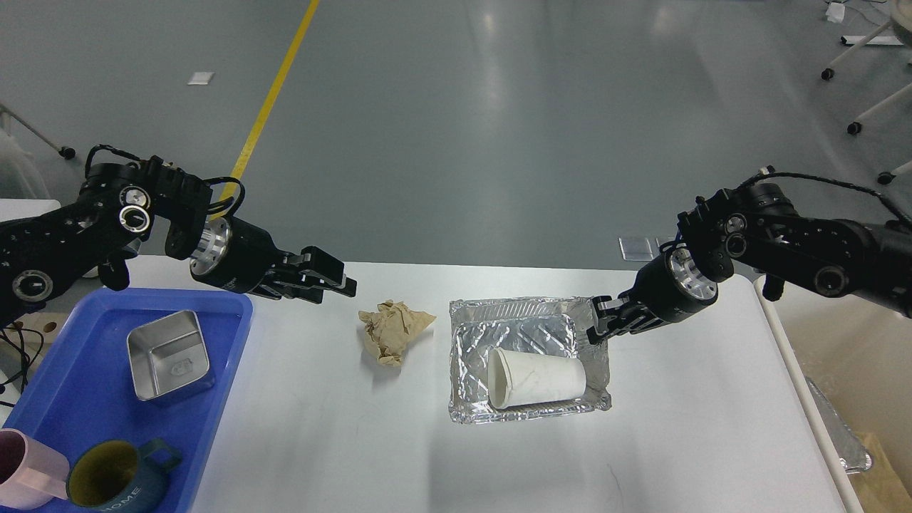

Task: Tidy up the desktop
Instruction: 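Release the cup and withdraw the left arm toward the blue bin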

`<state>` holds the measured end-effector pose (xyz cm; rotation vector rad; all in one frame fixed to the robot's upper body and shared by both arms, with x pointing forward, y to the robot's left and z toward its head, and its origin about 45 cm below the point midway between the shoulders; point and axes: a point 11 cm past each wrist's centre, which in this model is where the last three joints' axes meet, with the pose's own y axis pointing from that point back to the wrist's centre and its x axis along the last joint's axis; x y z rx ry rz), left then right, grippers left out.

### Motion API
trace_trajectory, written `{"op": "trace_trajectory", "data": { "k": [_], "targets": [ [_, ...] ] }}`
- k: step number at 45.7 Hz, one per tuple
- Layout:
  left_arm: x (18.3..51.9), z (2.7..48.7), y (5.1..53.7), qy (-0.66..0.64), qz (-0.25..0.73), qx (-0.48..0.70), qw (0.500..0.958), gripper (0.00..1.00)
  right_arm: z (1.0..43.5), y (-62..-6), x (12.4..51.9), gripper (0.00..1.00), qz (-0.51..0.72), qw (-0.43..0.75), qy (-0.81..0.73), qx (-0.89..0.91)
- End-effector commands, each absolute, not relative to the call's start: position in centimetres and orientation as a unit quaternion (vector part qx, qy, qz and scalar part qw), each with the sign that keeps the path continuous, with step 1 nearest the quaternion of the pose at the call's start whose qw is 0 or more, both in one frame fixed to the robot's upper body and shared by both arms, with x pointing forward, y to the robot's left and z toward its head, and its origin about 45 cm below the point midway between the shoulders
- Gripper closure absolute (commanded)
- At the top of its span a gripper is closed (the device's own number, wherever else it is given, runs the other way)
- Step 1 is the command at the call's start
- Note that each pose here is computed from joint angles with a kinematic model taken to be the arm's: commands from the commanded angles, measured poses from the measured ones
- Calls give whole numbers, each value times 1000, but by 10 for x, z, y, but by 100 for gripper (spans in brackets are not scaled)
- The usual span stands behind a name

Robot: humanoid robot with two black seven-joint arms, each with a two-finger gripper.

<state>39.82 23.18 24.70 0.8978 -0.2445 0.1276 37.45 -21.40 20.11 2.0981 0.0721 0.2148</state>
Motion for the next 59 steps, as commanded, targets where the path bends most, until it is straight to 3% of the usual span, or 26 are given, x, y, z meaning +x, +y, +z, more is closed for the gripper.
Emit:
{"op": "trace_trajectory", "data": {
  "k": [1,7,16,22,34,41,52,59],
  "targets": [
    [410,273,233,-120,107,376,912,34,199,-214,374,100,87,493,29,865],
    [416,285,239,-110,143,330,927,34,198,-215,374,100,86,492,28,866],
    [436,292,281,-76,316,228,918,35,198,-211,375,100,88,491,27,866],
    [450,297,316,-67,440,178,878,35,198,-212,376,100,88,491,25,866],
    [471,307,368,-5,578,74,813,34,195,-215,377,100,83,493,18,866],
    [480,319,400,27,673,-23,739,32,187,-216,374,100,77,489,14,869],
    [480,305,394,87,682,-72,723,18,177,-208,370,100,72,482,16,873],
    [473,290,382,93,657,-90,743,18,179,-208,372,100,73,483,13,873]
  ]
}}
